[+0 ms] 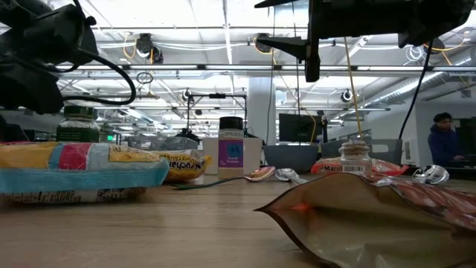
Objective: Pick & Place Food Item
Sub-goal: Put the red noodle pack into the right black bin
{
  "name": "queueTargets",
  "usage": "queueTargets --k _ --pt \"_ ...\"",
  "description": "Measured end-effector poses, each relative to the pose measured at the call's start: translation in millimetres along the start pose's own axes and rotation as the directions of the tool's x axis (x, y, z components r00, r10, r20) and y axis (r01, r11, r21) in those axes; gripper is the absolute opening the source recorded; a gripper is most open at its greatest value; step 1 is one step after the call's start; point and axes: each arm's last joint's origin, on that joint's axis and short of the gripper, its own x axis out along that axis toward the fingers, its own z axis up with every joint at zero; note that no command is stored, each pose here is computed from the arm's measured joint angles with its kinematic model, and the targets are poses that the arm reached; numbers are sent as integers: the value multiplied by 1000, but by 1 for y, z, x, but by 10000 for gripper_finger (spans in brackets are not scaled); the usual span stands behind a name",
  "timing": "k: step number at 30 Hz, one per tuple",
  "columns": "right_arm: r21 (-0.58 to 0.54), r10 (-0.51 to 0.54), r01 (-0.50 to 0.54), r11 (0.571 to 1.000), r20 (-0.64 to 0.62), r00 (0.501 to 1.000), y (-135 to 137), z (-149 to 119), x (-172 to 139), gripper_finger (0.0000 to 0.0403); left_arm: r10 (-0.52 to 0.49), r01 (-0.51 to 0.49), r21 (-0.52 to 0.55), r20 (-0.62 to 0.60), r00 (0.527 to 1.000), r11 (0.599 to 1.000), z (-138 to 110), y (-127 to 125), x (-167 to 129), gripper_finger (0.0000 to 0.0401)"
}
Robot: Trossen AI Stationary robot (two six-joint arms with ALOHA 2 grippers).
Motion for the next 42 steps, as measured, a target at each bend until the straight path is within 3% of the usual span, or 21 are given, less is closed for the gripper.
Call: queueTargets --k 10,16,31,42 --pt "0 0 0 1000 0 1000 0 0 0 224 12 -11 -4 26 1000 1000 2 4 -3 5" --pt "0 0 0 1000 0 1000 0 0 0 224 -12 13 -14 45 999 1000 4 8 -7 23" --pt "-3 0 0 1000 0 1000 0 0 0 224 -128 128 -70 7 992 989 2 8 -11 6" --pt "4 0 0 1000 1 1000 0 0 0 224 -138 134 47 102 985 990 11 -29 -50 4"
